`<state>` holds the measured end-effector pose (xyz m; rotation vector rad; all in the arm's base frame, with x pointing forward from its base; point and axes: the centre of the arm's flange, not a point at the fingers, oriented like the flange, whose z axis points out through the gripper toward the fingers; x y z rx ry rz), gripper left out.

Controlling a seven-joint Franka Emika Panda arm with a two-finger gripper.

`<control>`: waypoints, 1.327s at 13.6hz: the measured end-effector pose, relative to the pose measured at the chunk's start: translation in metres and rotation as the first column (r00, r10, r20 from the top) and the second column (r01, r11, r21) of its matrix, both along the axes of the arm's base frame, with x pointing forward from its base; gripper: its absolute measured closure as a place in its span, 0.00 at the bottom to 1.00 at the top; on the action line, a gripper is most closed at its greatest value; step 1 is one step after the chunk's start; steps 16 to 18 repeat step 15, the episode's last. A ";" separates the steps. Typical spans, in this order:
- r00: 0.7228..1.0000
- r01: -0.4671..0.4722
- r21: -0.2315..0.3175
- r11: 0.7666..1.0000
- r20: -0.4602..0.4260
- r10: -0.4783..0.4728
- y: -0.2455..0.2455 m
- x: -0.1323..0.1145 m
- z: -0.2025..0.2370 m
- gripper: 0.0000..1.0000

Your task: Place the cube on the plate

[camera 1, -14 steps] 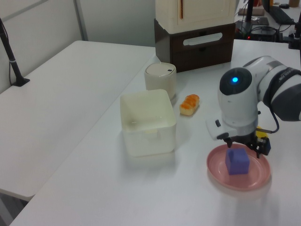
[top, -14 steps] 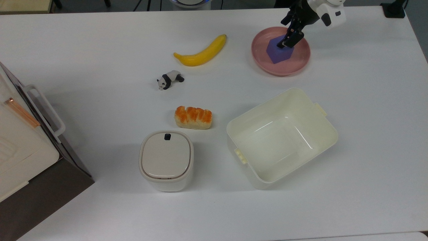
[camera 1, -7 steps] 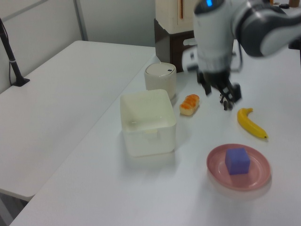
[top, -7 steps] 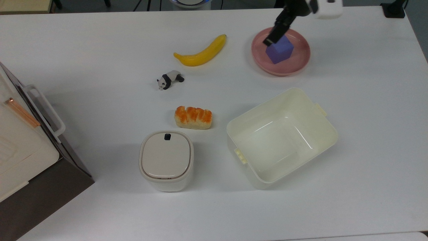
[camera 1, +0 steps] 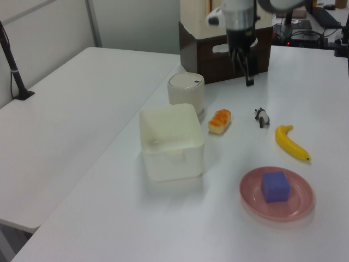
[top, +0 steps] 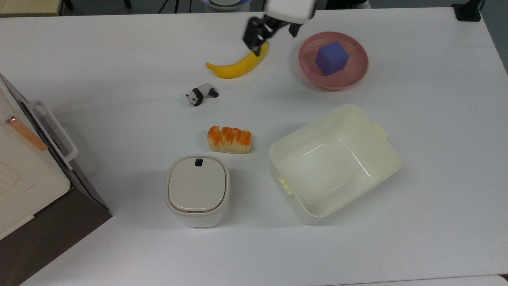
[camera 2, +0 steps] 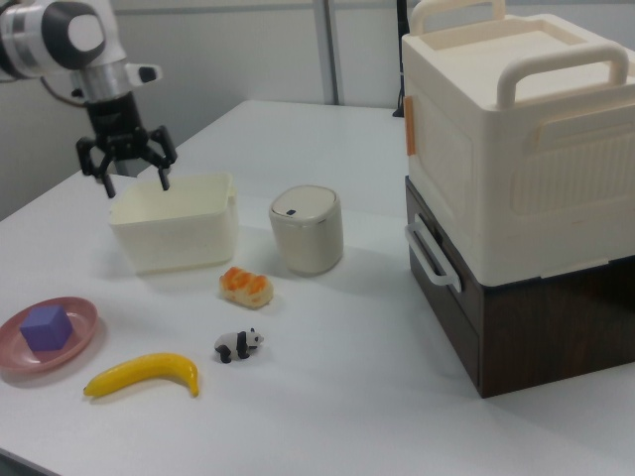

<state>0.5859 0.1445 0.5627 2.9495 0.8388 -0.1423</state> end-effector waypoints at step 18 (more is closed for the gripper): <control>0.884 0.446 0.077 0.892 0.120 -0.452 -0.113 -0.025 0.081 0.00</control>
